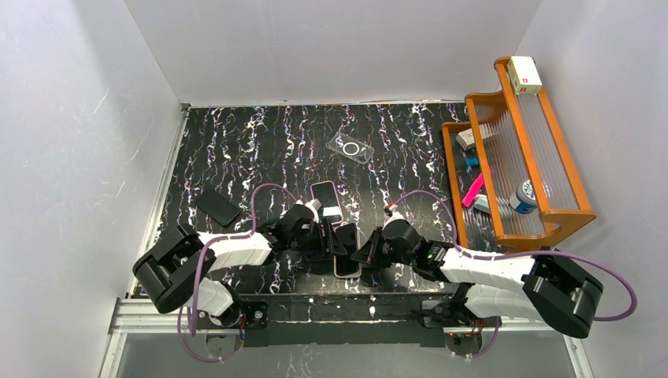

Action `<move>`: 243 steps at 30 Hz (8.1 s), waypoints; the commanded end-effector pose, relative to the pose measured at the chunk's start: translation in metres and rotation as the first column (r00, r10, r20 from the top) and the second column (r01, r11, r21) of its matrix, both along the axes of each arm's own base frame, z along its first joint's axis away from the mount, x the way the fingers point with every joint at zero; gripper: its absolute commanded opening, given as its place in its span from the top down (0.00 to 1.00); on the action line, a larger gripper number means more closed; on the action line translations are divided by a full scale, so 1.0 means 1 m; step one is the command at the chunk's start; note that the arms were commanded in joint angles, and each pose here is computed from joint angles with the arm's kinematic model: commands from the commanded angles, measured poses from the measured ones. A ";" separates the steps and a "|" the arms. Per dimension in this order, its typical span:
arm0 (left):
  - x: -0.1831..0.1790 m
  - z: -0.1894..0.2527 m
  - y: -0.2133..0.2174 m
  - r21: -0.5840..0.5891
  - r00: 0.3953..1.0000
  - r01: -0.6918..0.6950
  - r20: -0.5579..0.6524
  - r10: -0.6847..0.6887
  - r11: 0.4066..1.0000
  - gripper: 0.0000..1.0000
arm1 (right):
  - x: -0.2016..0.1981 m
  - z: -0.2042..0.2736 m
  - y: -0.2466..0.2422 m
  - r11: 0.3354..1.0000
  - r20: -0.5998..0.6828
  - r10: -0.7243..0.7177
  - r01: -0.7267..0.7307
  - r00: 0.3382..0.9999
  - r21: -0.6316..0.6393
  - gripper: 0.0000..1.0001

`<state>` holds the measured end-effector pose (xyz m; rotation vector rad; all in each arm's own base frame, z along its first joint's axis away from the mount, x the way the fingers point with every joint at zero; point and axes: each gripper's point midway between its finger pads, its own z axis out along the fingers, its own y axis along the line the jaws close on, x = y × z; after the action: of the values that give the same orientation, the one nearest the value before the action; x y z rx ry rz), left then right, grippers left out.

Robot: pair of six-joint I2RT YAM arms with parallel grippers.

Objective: Put the phone into the phone case

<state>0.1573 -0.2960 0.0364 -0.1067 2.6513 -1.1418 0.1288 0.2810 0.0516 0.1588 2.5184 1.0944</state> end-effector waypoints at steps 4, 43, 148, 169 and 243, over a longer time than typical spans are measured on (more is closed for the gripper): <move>-0.009 0.001 -0.008 0.002 1.000 0.018 0.011 -0.018 1.000 0.52 | -0.007 -0.024 -0.006 0.997 -0.043 0.029 -0.032 0.999 -0.075 0.93; 0.020 0.003 0.003 0.193 0.994 -0.034 0.112 0.013 0.981 0.53 | 0.036 0.018 -0.014 0.993 0.058 0.104 -0.099 0.993 -0.070 0.72; -0.005 -0.002 0.005 0.065 0.999 -0.045 0.033 0.043 0.997 0.72 | 0.028 0.022 0.021 0.967 0.005 0.153 -0.151 0.988 0.207 0.99; 0.014 0.188 0.019 -0.072 0.914 0.071 0.405 -0.036 0.995 0.06 | -0.005 0.143 0.009 0.821 0.452 0.204 -0.403 0.868 0.403 0.99; -0.016 0.216 -0.007 -0.308 0.805 0.349 0.582 -0.115 0.885 1.00 | -0.028 0.150 0.004 0.734 0.341 0.217 -0.383 0.915 0.561 0.53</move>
<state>0.1493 -0.3025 0.2317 0.3017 2.0320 -1.4765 0.0865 0.2847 0.1882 -0.2779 1.9413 1.9712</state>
